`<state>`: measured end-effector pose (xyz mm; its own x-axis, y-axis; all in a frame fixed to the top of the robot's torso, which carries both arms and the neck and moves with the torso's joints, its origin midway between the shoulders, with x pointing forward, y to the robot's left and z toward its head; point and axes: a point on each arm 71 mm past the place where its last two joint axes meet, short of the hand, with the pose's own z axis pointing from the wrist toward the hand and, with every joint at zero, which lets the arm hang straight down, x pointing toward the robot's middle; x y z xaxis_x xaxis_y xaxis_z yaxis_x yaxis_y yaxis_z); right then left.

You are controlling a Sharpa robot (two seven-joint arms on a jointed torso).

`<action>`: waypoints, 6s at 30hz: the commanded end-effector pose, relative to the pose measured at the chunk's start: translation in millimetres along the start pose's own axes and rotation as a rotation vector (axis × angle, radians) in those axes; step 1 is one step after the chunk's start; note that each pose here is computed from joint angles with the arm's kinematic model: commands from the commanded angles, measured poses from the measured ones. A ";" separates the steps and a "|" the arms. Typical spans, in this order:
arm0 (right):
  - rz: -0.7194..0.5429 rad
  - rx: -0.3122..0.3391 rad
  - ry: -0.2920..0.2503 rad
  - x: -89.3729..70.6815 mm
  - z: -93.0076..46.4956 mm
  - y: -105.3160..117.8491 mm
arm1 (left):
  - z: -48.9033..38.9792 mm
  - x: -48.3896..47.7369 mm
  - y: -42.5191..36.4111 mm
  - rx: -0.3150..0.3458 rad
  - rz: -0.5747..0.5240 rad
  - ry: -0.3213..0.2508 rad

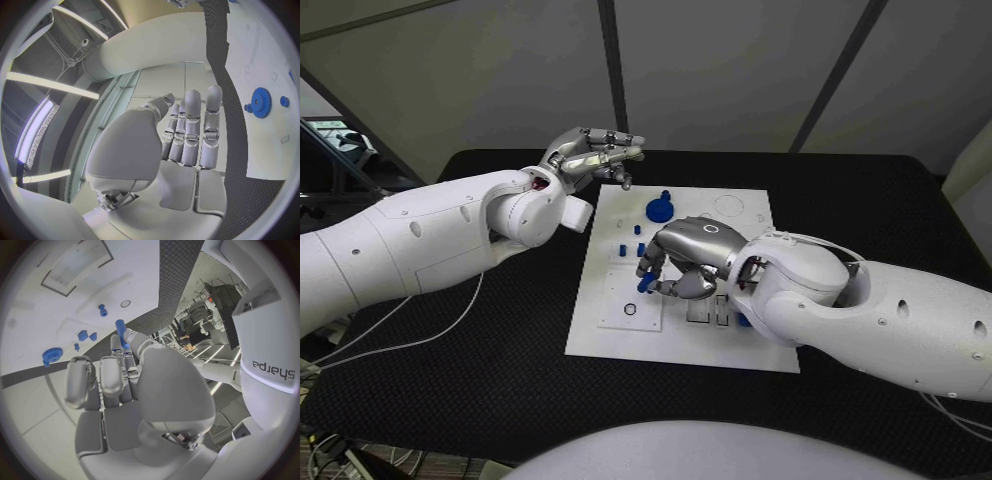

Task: Assemble the parts on the task board

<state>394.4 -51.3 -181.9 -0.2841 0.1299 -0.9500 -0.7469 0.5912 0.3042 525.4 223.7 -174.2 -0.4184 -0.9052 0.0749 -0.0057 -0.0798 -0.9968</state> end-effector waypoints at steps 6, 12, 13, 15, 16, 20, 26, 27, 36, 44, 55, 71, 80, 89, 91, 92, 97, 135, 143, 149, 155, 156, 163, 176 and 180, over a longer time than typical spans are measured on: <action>0.019 -0.056 0.035 19.0 9.5 7.6 | 1.7 3.0 -1.3 0.006 -0.008 0.015; 0.009 -0.054 0.038 24.6 14.0 7.3 | 2.1 3.8 -1.2 0.005 -0.009 0.017; 0.009 -0.053 0.039 24.8 14.3 7.2 | 2.1 3.8 -1.1 0.005 -0.009 0.017; 0.007 -0.051 0.044 26.2 15.5 6.8 | 2.2 3.9 -1.1 0.005 -0.009 0.017; 0.006 -0.050 0.047 27.0 16.1 6.5 | 2.2 4.0 -1.1 0.005 -0.009 0.018; 0.003 -0.042 0.057 29.7 18.0 5.6 | 2.2 4.1 -1.1 0.005 -0.010 0.018; -0.004 -0.040 0.064 32.1 19.5 5.2 | 2.3 4.2 -1.1 0.004 -0.010 0.019; -0.005 -0.040 0.066 32.4 19.7 5.3 | 2.3 4.2 -1.1 0.004 -0.010 0.019; -0.010 -0.032 0.088 36.3 20.9 4.1 | 2.2 4.3 -1.2 0.004 -0.010 0.019; -0.028 -0.016 0.120 40.1 21.7 2.6 | 2.0 4.3 -1.3 0.004 -0.010 0.019; -0.035 -0.017 0.139 43.3 23.6 4.4 | 1.8 4.1 -1.5 0.004 -0.010 0.019; -0.031 -0.028 0.121 45.2 26.1 6.1 | 1.6 4.1 -1.7 0.002 -0.010 0.020; -0.001 -0.047 0.045 39.7 25.5 7.4 | 1.8 4.2 -1.6 0.000 -0.010 0.021; 0.043 -0.069 -0.039 32.5 17.6 6.7 | 1.8 3.4 -1.3 -0.002 -0.010 0.020; 0.048 -0.065 -0.042 31.6 14.2 5.1 | 1.9 3.5 -1.2 -0.002 -0.010 0.020; 0.049 -0.060 -0.038 31.5 12.8 4.2 | 1.9 3.4 -1.2 -0.002 -0.010 0.020; 0.035 -0.026 0.015 34.8 9.1 -1.7 | 2.2 3.4 -0.9 -0.003 -0.010 0.020; 0.218 0.477 -0.108 -9.0 -119.7 -94.8 | -3.1 -1.9 3.1 -0.013 -0.006 0.011; 0.212 0.572 -0.020 -0.3 -129.2 -99.5 | -4.6 -1.1 2.8 -0.012 -0.007 0.013; 0.224 0.595 -0.005 4.1 -128.2 -99.0 | -5.3 -0.4 2.3 -0.008 -0.007 0.013; 0.200 0.609 0.020 8.6 -127.5 -98.2 | -5.8 -0.3 1.7 -0.003 -0.006 0.010; 0.194 0.610 0.024 9.6 -127.5 -98.0 | -5.9 -0.5 1.6 -0.003 -0.006 0.010; 0.176 0.614 0.041 14.6 -126.3 -95.9 | -6.3 -1.0 1.2 0.002 -0.004 0.005; 0.169 0.622 0.084 23.9 -124.4 -94.3 | -6.5 -1.4 1.1 0.003 -0.004 0.005; 0.166 0.630 0.101 28.3 -123.8 -94.6 | -6.7 -1.2 1.2 0.001 -0.005 0.008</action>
<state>382.8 -202.1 -227.1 -0.4351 0.2302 -0.8704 -0.2020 0.9172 0.3435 520.1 228.2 -177.7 -0.4214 -0.9037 0.0753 -0.0185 -0.0744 -0.9971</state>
